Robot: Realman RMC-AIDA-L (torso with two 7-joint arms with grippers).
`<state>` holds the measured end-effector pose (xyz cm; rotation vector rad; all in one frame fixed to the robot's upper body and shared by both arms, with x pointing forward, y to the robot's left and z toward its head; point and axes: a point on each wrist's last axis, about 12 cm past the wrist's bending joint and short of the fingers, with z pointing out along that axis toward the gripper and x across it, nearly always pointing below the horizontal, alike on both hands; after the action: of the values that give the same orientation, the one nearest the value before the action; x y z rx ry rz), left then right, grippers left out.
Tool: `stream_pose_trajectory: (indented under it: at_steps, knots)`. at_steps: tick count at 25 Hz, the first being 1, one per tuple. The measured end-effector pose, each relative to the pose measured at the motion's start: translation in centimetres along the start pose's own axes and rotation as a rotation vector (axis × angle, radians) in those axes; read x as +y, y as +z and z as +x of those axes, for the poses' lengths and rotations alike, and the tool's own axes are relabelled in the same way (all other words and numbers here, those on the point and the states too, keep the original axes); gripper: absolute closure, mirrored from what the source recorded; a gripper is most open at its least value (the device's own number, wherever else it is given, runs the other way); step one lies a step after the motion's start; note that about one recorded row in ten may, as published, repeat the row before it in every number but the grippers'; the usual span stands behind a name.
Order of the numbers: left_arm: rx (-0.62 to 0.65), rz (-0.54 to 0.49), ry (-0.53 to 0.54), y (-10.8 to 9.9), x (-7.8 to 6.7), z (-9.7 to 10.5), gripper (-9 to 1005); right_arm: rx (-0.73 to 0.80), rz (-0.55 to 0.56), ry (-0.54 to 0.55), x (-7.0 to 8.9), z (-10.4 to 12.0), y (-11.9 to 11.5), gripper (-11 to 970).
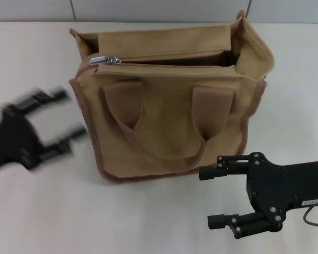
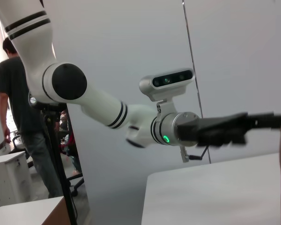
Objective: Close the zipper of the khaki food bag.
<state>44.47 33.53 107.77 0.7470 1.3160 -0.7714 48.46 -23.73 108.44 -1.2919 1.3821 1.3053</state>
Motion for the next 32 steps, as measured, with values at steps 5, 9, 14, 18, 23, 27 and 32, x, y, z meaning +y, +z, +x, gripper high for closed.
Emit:
stream_pose_trajectory:
  at_steps: [5, 9, 14, 18, 23, 27, 32]
  knots:
    - [-0.083, -0.257, -0.007, -1.8, 0.4, 0.9, 201, -0.037, 0.006, -0.007, 0.2, 0.3, 0.2, 189]
    - [-0.04, -0.25, 0.002, -1.4, 0.4, 1.5, 201, -0.042, 0.002, -0.01, 0.4, 0.5, 0.3, 189]
    - [0.019, -0.158, 0.022, 0.7, 0.1, 2.5, 201, -0.051, 0.005, -0.005, 0.4, 0.5, 0.3, 189]
    - [0.038, -0.145, 0.037, 2.2, 0.4, 3.0, 200, -0.054, 0.0, 0.006, 0.4, 0.5, 0.4, 189]
    - [0.04, -0.177, 0.062, 3.4, 0.8, 3.5, 200, -0.071, 0.002, 0.014, 0.5, 0.5, 0.5, 189]
    - [0.015, -0.264, 0.077, 3.9, 1.3, 3.8, 200, -0.078, 0.007, 0.023, 0.6, 0.7, 0.5, 189]
    - [-0.017, -0.322, 0.057, 4.0, 1.8, 3.6, 200, -0.084, 0.005, 0.026, 0.4, 0.6, 0.6, 188]
